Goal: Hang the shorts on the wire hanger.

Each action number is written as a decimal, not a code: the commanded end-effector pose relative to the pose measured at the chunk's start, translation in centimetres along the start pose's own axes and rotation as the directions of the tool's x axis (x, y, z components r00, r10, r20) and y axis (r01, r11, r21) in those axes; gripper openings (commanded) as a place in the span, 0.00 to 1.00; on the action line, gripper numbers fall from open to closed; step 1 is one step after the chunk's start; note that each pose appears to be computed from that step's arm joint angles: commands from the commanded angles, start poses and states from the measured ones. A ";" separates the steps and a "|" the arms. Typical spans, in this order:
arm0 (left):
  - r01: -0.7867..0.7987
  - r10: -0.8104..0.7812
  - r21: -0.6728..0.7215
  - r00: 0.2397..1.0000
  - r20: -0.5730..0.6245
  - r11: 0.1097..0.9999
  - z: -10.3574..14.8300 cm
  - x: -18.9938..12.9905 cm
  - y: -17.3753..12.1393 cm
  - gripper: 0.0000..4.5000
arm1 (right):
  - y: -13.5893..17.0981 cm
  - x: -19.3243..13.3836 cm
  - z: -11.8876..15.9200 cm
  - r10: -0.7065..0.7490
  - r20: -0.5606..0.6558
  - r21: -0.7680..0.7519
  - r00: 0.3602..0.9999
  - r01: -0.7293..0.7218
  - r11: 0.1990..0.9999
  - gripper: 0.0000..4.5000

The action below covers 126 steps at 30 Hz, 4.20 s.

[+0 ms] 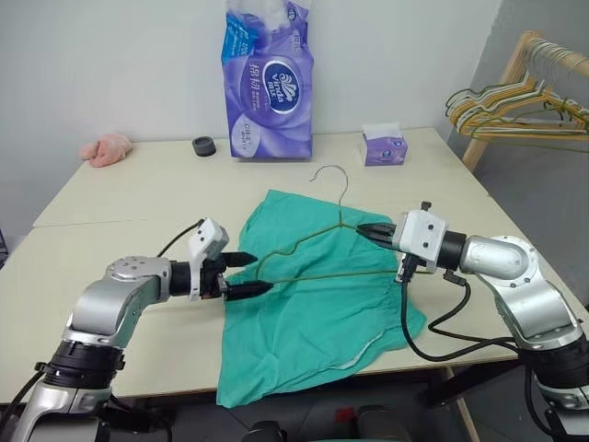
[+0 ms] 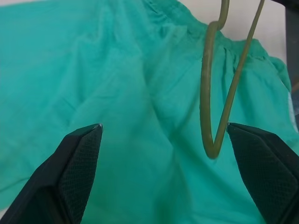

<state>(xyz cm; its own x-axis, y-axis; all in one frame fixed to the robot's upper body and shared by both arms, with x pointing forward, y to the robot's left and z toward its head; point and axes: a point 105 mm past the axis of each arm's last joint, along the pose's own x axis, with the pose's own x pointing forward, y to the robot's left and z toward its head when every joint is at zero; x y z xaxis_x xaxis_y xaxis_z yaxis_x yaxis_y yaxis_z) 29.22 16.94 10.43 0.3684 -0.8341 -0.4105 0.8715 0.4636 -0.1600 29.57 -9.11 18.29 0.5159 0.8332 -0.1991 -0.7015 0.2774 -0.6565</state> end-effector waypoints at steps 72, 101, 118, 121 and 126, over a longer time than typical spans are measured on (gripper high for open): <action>0.298 -0.246 0.298 0.948 -0.201 0.907 -0.3 2.6 -4.9 0.00 | 5.7 -3.3 -5.3 0.483 -0.314 0.311 0.817 -0.392 0.866 0.23; -0.306 0.278 0.078 0.927 0.253 0.949 4.1 -2.3 4.9 0.60 | 4.4 -13.0 -10.4 0.205 -0.483 0.614 0.851 0.162 0.773 0.00; -0.135 0.111 0.115 0.976 0.189 0.984 4.1 -1.4 2.0 0.60 | 7.1 -20.3 -12.5 0.146 -0.586 0.756 0.797 0.474 0.451 0.00; -0.133 0.109 0.117 0.976 0.190 0.984 4.2 -1.3 1.9 0.60 | 7.7 -20.2 -12.4 0.174 -0.584 0.765 0.792 0.467 0.444 0.00; -0.129 0.105 0.123 0.977 0.183 0.984 4.2 -1.2 1.9 0.60 | 8.8 -19.6 -12.1 0.242 -0.559 0.791 0.793 0.423 0.441 0.00</action>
<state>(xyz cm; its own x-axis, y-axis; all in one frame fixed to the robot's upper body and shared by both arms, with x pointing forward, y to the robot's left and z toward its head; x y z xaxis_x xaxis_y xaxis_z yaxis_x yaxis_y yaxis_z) 31.65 18.10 13.12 0.5169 -0.8088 -0.2804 0.8366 0.5467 -0.0345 18.95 -29.46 6.94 0.5198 0.4390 -0.7328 -0.4409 0.8727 0.2101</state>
